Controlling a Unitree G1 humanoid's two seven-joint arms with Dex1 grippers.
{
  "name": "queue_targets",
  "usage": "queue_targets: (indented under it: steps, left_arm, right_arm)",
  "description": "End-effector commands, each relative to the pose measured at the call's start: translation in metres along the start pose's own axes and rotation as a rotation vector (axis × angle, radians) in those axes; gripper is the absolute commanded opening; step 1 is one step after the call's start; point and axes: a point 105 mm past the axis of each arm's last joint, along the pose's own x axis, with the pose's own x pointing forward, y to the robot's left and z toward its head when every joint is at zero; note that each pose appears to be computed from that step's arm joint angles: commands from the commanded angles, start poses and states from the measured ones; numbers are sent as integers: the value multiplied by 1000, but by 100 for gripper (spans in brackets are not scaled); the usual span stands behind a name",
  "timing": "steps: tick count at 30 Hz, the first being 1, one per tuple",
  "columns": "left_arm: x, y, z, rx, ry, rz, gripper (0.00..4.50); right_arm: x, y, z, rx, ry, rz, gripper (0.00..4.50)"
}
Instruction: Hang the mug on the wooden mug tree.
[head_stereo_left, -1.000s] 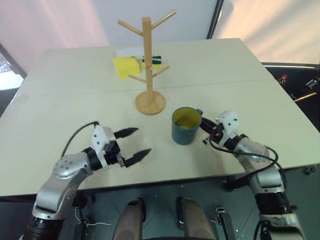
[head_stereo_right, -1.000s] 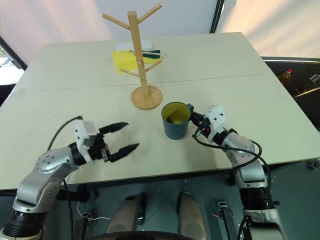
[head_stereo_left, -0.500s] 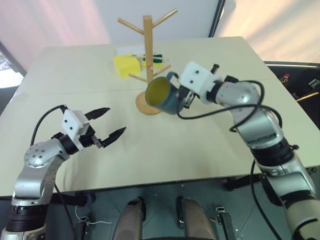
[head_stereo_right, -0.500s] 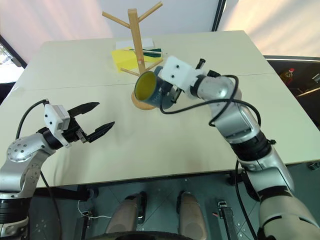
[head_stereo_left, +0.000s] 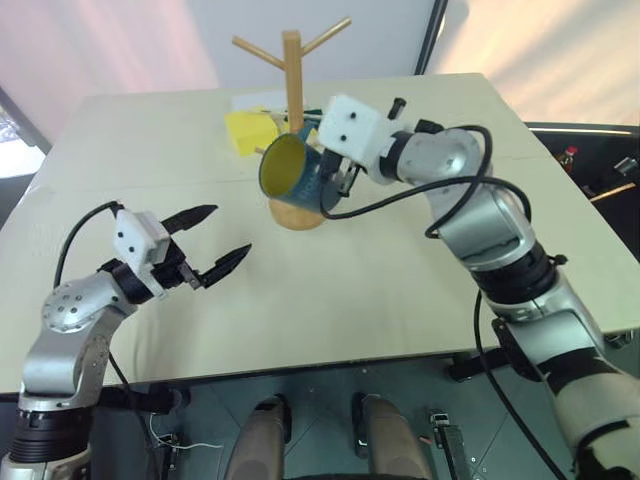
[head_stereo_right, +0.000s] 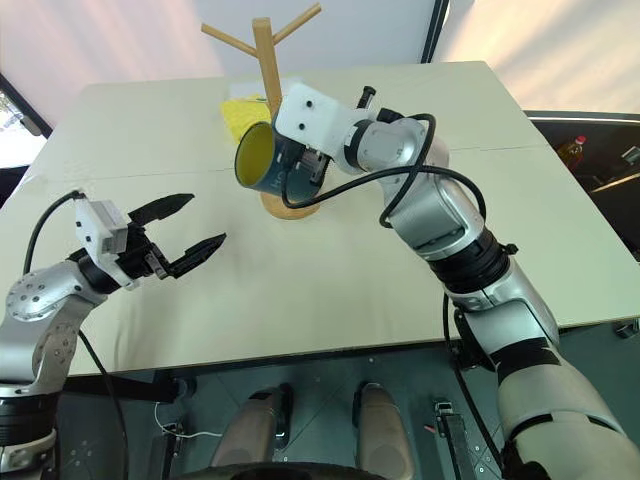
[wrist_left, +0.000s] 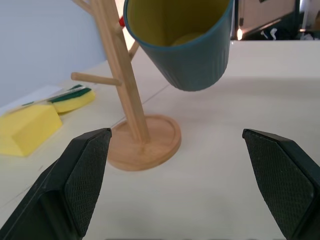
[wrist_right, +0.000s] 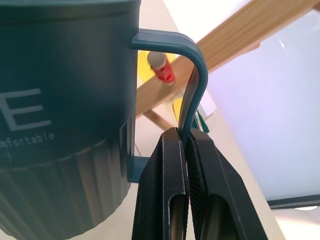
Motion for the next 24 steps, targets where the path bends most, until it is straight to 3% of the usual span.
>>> queue_targets:
  steps: [1, 21, 24]
  left_arm:
    - [-1, 3, 22, 26, -59, 3, 450]
    - [2, 4, 38, 3, -108, -6, 450]
    - [1, 4, 39, 3, -111, -4, 450]
  right_arm:
    - [0, -10, 20, -43, -48, -36, 6]
    - [32, -6, 15, -9, -3, -15, 6]
    - [33, -7, 16, -10, -7, -21, 101]
